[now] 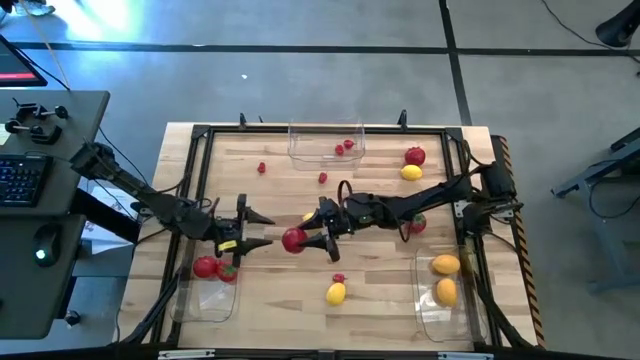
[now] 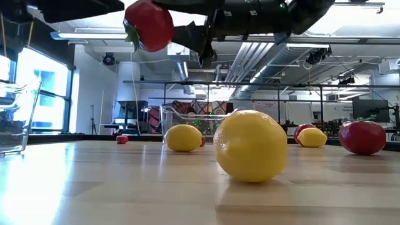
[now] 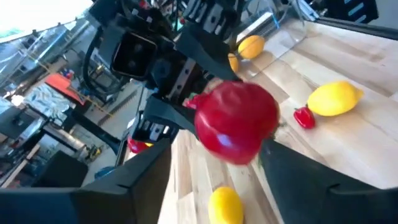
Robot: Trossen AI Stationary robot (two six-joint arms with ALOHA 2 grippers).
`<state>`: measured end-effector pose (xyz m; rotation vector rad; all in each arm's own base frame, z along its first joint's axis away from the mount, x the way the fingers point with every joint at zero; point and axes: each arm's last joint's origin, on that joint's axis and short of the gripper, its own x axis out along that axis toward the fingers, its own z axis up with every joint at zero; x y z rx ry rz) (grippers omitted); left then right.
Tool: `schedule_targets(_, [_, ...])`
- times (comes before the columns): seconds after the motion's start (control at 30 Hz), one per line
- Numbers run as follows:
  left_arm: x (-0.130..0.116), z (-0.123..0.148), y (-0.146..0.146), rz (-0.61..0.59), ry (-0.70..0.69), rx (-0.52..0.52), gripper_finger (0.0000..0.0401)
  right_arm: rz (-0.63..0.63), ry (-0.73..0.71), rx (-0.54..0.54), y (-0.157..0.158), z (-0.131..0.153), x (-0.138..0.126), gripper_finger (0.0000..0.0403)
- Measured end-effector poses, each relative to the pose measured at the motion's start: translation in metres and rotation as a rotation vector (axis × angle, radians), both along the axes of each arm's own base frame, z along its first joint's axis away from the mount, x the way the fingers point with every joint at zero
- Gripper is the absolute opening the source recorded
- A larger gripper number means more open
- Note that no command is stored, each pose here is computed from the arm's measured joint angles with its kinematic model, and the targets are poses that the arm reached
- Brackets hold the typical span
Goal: Sort produce into baskets
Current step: Put the red tomato into the bottom left transparent bin
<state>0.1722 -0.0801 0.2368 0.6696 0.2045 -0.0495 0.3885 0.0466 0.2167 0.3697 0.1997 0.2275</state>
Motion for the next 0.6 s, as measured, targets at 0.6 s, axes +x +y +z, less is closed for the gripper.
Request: schedule_targets(0.6, [0.067, 0.008, -0.035, -0.006, 0.266, 0.195, 0.0262, 0.047, 0.05, -0.007, 0.001, 0.001, 0.002, 0.0193])
